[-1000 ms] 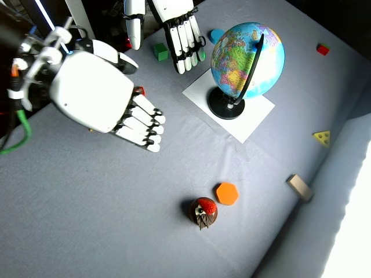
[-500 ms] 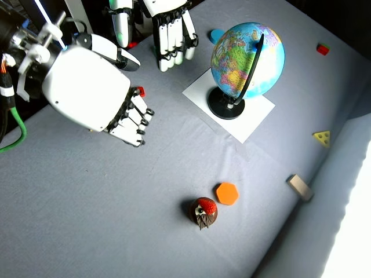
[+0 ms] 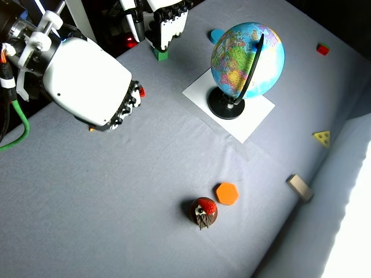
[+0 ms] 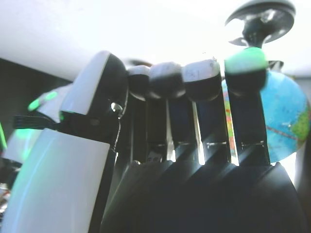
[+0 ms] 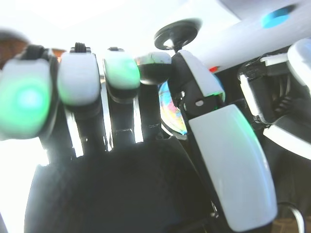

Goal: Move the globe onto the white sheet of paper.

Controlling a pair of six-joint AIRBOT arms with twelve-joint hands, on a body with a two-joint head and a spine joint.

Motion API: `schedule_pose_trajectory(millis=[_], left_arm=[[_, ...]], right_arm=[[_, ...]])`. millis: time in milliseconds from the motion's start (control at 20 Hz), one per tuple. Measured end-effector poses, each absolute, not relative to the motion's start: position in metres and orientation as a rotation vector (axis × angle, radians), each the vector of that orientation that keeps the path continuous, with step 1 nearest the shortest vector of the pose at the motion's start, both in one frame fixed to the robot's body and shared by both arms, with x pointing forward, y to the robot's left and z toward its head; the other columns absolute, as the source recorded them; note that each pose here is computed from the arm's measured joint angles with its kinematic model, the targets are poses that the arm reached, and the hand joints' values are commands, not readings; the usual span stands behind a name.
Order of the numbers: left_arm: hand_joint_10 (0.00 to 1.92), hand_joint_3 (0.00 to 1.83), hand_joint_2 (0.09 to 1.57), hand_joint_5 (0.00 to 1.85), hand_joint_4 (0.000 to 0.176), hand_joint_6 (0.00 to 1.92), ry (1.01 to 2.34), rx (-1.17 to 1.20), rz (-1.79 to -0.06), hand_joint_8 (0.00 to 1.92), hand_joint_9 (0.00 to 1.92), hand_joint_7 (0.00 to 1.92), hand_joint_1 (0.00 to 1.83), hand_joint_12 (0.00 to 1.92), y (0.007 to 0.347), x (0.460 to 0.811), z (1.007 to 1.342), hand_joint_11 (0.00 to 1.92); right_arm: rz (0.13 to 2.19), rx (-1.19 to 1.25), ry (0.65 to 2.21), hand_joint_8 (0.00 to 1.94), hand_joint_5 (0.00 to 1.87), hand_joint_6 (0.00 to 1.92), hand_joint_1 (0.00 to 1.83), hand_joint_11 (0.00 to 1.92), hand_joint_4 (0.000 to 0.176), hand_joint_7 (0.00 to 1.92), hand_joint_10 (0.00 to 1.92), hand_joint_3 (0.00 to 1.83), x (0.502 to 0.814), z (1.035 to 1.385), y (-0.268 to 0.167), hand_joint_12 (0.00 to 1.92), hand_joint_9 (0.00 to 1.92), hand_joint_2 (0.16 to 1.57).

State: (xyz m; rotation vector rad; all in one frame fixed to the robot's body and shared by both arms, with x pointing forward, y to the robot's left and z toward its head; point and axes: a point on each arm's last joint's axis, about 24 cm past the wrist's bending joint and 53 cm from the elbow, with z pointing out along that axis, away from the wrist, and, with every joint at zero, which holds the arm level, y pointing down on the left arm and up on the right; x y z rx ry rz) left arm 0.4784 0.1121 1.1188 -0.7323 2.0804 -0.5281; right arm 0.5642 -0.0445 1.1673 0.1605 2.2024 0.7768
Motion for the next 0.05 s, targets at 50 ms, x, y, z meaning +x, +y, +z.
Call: schedule_pose_trajectory(millis=[50], left_arm=[[1.92, 0.01, 1.41, 0.97, 0.0, 1.92, 2.078, -0.731, -0.529, 1.92, 1.24, 1.07, 0.8, 1.92, 0.112, 0.4788, 1.1193, 1.22]], right_arm=[[0.769, 0.154, 2.198, 1.94, 1.1, 1.92, 0.79, 1.55, 0.0, 1.29, 1.92, 0.03, 0.5651, 1.168, -0.0459, 1.92, 1.41, 1.47]])
